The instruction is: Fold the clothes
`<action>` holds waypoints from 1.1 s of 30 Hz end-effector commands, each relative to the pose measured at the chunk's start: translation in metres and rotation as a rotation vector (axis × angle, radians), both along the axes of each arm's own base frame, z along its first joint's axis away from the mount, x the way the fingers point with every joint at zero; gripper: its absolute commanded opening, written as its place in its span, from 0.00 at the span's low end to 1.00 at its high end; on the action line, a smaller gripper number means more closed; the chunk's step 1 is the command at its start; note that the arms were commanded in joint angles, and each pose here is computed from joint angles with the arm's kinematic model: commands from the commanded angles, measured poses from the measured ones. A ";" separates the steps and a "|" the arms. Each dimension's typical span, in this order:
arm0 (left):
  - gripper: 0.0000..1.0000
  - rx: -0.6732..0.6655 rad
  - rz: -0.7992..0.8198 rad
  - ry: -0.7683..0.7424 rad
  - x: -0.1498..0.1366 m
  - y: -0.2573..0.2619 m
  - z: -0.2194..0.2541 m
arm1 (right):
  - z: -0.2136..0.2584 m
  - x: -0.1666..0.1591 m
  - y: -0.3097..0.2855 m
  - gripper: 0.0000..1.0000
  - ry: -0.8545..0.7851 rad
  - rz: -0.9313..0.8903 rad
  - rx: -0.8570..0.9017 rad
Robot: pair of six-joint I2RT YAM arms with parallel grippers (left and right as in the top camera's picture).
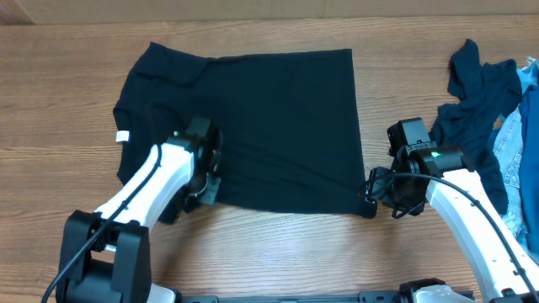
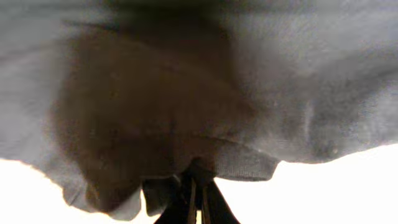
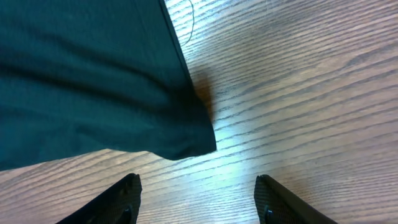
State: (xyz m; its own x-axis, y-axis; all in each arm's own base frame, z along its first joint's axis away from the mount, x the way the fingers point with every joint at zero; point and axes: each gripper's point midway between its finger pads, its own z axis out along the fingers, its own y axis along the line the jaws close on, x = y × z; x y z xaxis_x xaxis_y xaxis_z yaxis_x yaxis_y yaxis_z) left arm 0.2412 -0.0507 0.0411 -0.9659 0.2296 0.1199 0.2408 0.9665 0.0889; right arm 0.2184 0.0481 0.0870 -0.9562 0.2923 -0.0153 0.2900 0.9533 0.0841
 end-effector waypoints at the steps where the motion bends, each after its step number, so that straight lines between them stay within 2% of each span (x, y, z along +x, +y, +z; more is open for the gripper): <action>1: 0.04 -0.020 0.047 -0.060 0.017 -0.007 0.039 | 0.002 0.001 0.000 0.62 -0.006 0.000 0.005; 5: 0.04 -0.013 0.059 -0.037 0.014 -0.006 0.087 | 0.002 0.002 0.001 0.63 -0.010 0.001 0.006; 12: 0.04 -0.024 0.058 -0.104 0.025 -0.007 0.128 | 0.002 0.006 0.001 0.67 -0.028 0.000 0.010; 14: 0.04 -0.027 0.051 -0.110 0.026 -0.008 0.131 | 0.002 0.005 0.005 0.72 -0.024 0.002 0.029; 19: 0.04 -0.025 0.051 -0.102 0.024 -0.007 0.131 | -0.026 -0.009 0.018 0.74 0.054 0.006 0.107; 24: 0.04 -0.025 0.047 -0.102 0.024 -0.007 0.131 | -0.063 -0.030 0.032 0.70 0.200 -0.008 0.192; 28: 0.04 -0.025 0.047 -0.102 0.025 -0.007 0.131 | -0.071 -0.027 0.045 0.65 0.184 -0.005 0.267; 33: 0.04 0.010 0.046 -0.100 0.023 -0.001 0.131 | -0.084 -0.033 0.047 0.65 0.174 -0.012 0.289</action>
